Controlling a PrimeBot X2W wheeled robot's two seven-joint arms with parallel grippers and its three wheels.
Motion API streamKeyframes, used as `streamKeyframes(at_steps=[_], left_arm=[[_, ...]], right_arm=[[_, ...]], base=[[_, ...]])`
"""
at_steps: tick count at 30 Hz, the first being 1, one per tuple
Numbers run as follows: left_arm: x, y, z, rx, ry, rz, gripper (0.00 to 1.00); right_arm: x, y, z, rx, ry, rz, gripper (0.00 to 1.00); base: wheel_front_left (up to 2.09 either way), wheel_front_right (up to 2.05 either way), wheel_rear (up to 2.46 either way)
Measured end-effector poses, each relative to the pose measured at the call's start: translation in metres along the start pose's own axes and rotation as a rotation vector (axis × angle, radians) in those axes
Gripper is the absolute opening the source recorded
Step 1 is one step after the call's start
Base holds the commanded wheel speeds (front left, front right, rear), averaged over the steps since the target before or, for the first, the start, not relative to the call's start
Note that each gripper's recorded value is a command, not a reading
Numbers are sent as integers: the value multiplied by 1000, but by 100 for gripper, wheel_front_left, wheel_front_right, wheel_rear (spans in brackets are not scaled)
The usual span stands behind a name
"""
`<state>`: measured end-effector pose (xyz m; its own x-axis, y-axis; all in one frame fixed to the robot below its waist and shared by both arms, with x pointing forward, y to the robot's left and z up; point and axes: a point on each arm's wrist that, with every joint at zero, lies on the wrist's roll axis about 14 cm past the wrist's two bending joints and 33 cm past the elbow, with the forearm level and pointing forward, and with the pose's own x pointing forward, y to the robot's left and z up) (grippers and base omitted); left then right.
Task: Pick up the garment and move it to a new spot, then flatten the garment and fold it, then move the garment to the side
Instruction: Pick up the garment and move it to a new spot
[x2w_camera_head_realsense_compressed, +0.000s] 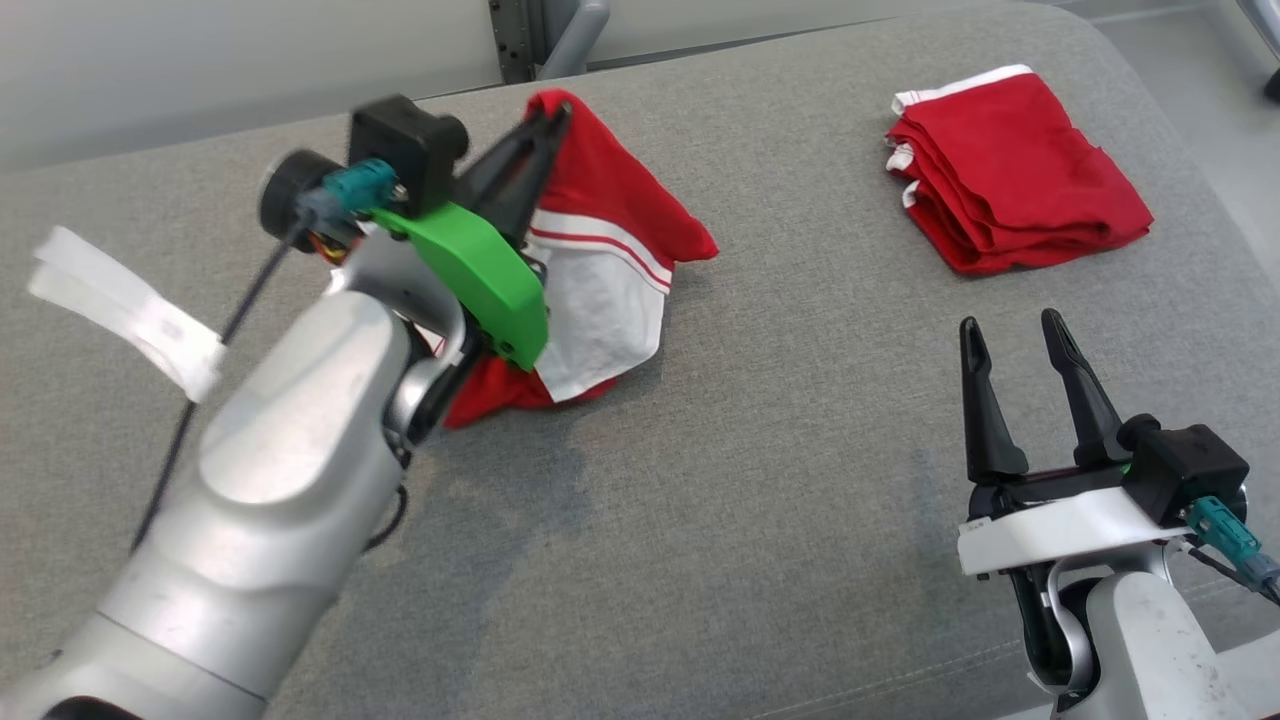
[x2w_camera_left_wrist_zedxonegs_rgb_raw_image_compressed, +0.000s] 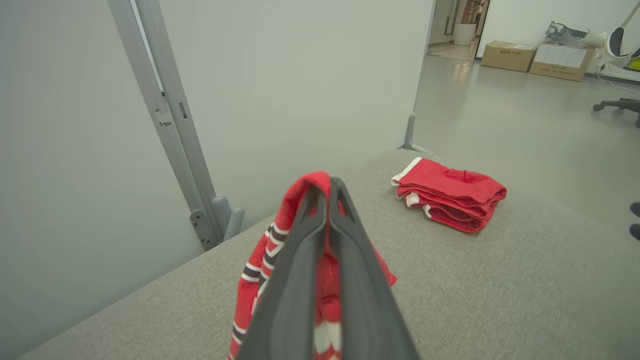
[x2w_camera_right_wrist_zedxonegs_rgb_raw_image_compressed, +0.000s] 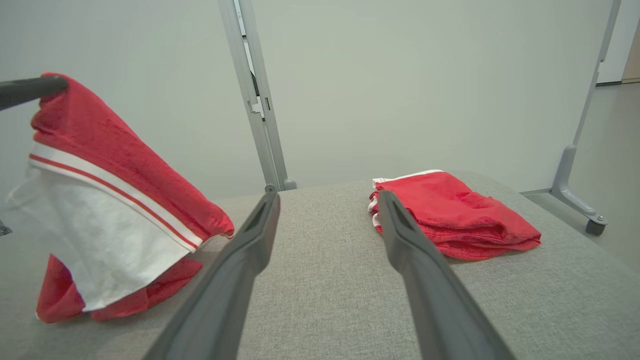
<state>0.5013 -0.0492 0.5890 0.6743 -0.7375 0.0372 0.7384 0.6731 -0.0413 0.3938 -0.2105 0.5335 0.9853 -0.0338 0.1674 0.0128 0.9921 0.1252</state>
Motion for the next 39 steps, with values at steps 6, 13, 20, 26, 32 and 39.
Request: streamKeyframes(at_steps=[6,13,20,26,32,39], left_arm=[[11,-51,-58,-120,67,-68,0],[-1,-81,-103,-142,161,-113,13],[-11,-84,-107,-144,151,-101,100],[-24,-76,-105,-137,135,-49,100],[-42,-60,-97,-153,96,53,100],[-70,-30,-78,-113,11,183,100]], right_arm=[[-4,-10,-6,0,20,-30,100],[-3,-10,-8,2,26,-30,100],[-1,-1,-8,13,21,-5,100],[-1,9,-7,24,18,23,100],[1,23,-4,36,6,62,100],[1,30,0,41,-5,81,100]], base=[[0,0,0],[0,0,0],[0,0,0],[0,0,0],[0,0,0],[0,0,0]])
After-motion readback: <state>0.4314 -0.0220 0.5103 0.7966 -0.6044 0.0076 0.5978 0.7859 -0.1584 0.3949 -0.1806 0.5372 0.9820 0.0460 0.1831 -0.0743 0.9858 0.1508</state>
